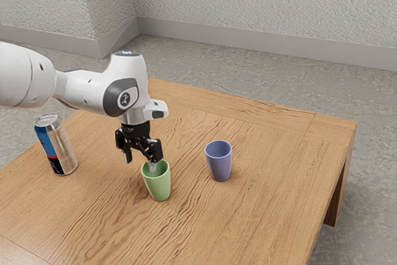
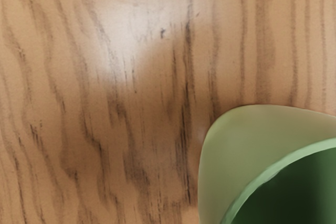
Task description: Place the left cup onto the right cup
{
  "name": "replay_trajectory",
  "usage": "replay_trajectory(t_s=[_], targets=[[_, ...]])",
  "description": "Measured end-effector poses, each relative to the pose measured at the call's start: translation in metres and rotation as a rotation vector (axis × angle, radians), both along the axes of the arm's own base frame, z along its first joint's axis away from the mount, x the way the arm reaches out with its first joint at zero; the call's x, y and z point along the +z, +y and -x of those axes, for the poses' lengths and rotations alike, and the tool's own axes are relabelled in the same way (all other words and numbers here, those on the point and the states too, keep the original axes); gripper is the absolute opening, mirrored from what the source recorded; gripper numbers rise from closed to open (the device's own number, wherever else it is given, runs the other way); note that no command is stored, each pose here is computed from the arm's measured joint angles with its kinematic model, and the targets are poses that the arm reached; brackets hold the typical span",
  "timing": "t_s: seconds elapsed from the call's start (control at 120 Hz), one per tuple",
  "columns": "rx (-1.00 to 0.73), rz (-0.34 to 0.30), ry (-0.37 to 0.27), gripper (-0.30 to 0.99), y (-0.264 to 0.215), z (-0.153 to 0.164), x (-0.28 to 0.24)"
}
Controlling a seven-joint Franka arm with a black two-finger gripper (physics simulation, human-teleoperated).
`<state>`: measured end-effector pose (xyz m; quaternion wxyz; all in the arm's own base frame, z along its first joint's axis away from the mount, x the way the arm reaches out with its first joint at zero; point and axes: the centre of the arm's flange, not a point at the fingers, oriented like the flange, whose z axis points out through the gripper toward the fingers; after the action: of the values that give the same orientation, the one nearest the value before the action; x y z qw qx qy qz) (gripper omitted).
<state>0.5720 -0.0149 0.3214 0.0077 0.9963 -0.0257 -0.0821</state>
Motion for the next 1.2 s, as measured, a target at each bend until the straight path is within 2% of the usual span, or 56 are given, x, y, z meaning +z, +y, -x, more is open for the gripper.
replay_trajectory(t_s=[0.425, 0.717, 0.9, 1.058, 1.2], targets=[[0.012, -0.005, -0.001, 0.65, -0.009, -0.003, -0.016], [0.014, -0.004, -0.016, 0.34, -0.011, -0.005, -0.011], [0.006, -0.004, -0.019, 0.21, -0.018, -0.005, -0.01], [0.005, -0.006, -0.023, 0.04, -0.019, -0.005, -0.009], [0.003, -0.01, -0.024, -0.03, -0.019, -0.006, -0.008]])
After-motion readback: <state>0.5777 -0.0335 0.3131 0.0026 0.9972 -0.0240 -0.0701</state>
